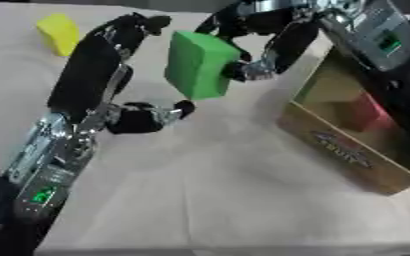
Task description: Pick up the objects with one hand, pass them to the other hand, and then place them into the box on the other side of the table.
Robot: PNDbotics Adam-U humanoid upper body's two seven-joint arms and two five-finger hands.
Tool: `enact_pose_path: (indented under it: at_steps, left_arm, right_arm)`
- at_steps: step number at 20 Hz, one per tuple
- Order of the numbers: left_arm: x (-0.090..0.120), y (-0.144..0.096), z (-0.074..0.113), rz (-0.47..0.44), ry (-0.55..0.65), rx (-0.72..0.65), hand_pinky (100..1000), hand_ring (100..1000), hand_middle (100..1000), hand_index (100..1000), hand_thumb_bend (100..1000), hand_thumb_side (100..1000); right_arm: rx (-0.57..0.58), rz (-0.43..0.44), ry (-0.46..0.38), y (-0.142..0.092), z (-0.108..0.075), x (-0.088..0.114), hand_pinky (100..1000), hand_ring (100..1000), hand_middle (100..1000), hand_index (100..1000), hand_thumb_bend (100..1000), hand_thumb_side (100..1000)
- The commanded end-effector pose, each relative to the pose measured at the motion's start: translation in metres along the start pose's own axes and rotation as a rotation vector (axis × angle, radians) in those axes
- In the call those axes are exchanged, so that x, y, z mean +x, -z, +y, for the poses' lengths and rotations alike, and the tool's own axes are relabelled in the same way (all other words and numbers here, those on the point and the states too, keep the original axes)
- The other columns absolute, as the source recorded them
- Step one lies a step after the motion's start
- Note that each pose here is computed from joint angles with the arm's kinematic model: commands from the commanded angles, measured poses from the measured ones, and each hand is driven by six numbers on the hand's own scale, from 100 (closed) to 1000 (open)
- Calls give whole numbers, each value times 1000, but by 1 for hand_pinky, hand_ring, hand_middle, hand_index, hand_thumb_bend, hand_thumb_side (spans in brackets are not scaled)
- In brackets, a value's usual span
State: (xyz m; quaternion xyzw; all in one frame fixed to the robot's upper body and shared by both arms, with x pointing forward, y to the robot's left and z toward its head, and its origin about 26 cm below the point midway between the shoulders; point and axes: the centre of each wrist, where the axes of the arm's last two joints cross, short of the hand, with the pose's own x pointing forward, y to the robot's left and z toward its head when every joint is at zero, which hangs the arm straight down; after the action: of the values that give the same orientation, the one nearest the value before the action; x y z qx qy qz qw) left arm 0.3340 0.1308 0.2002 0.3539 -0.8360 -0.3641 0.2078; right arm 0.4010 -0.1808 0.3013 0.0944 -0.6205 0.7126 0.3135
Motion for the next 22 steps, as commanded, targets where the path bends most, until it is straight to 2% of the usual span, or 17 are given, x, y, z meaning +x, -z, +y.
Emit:
enact_pose_path:
  at_steps: [1, 10, 22]
  left_arm:
    - [-8, 0, 12, 20, 35, 35, 734, 729, 666, 873, 696, 307]
    - [-27, -13, 21, 102, 66, 21, 732, 727, 662, 871, 686, 327]
    - [-41, -27, 31, 164, 102, 8, 733, 729, 661, 868, 687, 330]
  right_arm:
    - [-27, 19, -20, -13, -9, 4, 966, 591, 270, 392, 100, 309]
    - [-68, 40, 8, -32, -9, -2, 971, 586, 268, 391, 100, 290]
    - [-167, 73, 54, -81, -7, -3, 974, 578, 264, 389, 100, 251]
